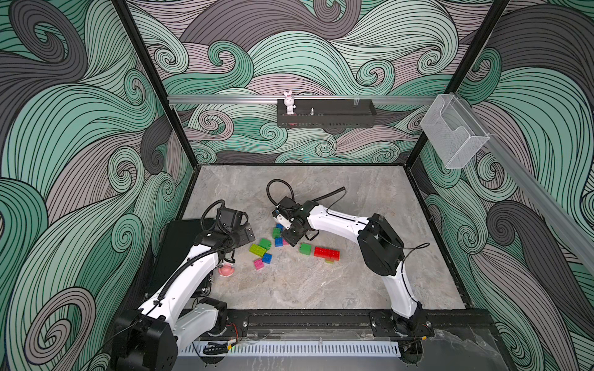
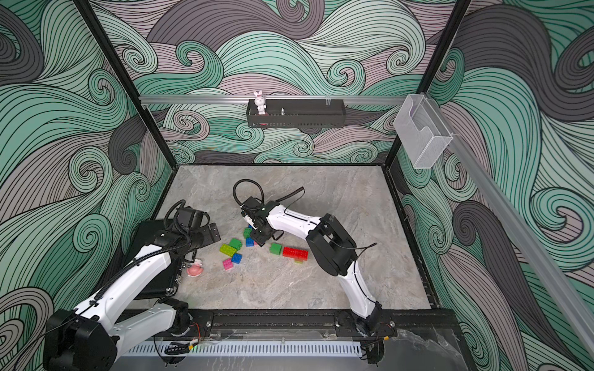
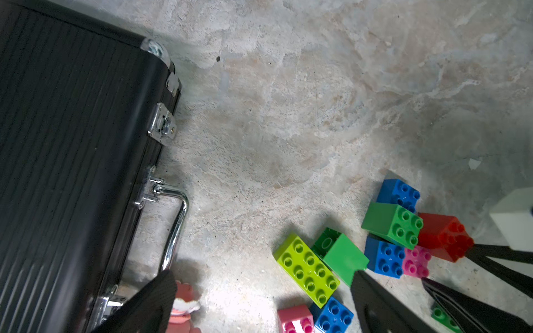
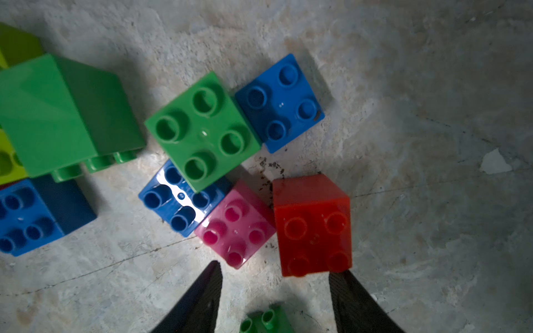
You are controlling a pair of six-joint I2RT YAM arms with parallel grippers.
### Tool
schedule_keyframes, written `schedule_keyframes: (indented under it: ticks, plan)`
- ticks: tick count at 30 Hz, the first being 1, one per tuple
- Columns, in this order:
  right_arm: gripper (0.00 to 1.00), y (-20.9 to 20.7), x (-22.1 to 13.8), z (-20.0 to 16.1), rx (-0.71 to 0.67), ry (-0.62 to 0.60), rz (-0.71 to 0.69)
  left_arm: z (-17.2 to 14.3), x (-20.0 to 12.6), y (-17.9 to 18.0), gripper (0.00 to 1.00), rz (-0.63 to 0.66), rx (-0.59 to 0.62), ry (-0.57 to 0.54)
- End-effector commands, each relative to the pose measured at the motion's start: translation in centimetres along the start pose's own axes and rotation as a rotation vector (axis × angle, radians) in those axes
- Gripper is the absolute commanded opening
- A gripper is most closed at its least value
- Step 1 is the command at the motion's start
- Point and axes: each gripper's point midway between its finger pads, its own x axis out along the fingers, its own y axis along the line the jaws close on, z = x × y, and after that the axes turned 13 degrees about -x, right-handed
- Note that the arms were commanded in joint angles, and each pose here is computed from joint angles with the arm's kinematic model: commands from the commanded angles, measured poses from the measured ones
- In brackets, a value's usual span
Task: Assemble the number 4 with lego
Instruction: Pick up the lego brick from the center of the board.
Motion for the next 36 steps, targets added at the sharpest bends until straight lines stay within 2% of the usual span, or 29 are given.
schedule_keyframes:
  ticks: [1,10,22,27,31,36]
  plan:
    - [0.61,-0.3,-0.1,0.5,0.078,-0.003,0.007,-0.3,0.2,0.0,0.99,0.000,-0.010,0.028]
    - [0.64,-1.8,0.3,0.8,0.095,0.001,-0.042,-0.7,0.6,-0.2,0.98,0.002,0.000,0.052]
    - [0.65,-2.5,1.4,1.5,0.158,0.007,-0.032,-1.1,0.9,-0.4,0.99,0.000,0.010,0.077]
    - [0.68,-3.0,1.5,1.5,0.258,0.013,-0.060,-1.2,1.0,-0.5,0.99,-0.002,0.011,0.085]
    - [0.71,-4.8,1.1,0.9,0.383,0.016,-0.167,-1.3,1.1,-0.6,0.99,-0.004,0.012,0.095]
    - [0.70,-5.6,0.6,1.0,0.431,-0.022,-0.214,-1.5,1.2,-0.7,0.99,-0.010,0.014,0.110]
